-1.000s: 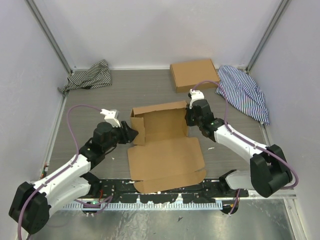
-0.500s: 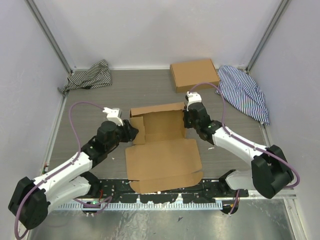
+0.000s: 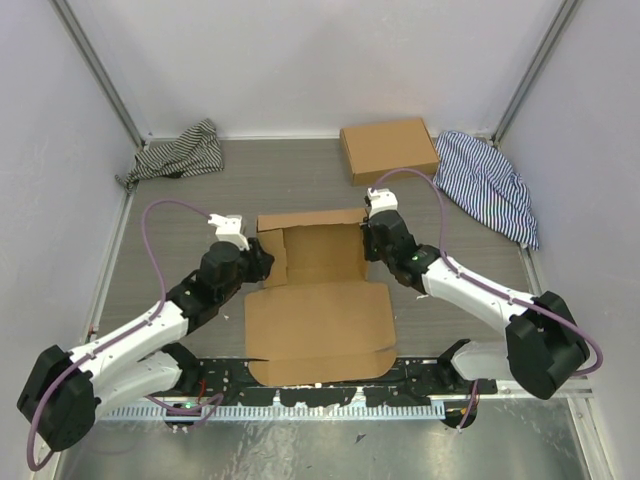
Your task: Fold the paper box
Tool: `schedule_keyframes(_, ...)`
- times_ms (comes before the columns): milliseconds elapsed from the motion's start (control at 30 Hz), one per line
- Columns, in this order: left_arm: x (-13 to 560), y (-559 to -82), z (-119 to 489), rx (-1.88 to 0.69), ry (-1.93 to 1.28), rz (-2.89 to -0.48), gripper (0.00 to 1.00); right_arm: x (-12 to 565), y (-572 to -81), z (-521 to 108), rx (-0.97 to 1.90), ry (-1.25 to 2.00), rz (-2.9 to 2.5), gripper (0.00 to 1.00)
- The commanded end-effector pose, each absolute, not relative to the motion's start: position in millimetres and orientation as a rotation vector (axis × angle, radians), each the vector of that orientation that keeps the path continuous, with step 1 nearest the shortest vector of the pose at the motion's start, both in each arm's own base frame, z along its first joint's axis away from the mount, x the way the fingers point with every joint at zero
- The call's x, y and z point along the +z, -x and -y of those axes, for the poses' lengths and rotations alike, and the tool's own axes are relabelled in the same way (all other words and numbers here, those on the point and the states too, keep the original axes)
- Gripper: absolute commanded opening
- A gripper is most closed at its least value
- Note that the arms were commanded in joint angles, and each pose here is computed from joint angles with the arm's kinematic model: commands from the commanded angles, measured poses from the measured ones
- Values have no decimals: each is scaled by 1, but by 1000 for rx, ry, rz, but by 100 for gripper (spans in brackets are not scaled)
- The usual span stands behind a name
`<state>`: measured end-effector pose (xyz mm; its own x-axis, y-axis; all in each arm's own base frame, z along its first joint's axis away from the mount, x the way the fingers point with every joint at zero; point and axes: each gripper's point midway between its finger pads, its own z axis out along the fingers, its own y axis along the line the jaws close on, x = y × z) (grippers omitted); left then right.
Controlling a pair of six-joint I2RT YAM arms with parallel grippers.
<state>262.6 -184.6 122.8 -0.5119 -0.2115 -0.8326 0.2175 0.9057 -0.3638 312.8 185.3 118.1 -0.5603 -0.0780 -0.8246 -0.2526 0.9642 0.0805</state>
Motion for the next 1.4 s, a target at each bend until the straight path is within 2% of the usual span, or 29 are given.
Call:
schedule_keyframes(0,145,-277,180,-465,25,-1959,47,146,-314,-200,314,212,-2081,1)
schedule_keyframes(267,141,-281,176,-407,27,-1940,39,153,-311,-207,324,215,-2066,1)
schedule_keyframes(467,139,-284,173,-340,23,-1940,27,158,-310,-208,314,210,-2060,1)
schedule_keyframes(567,138,-284,165,-264,34,-1947,18,158,-311,-207,306,196,-2065,1)
schedule_keyframes(700,139,-285,152,-141,67,-1959,0,160,-310,-209,319,185,-2065,1)
schedule_keyframes(1367,134,-272,133,583,94,-2006,0,149,-312,-214,262,88,-2156,1)
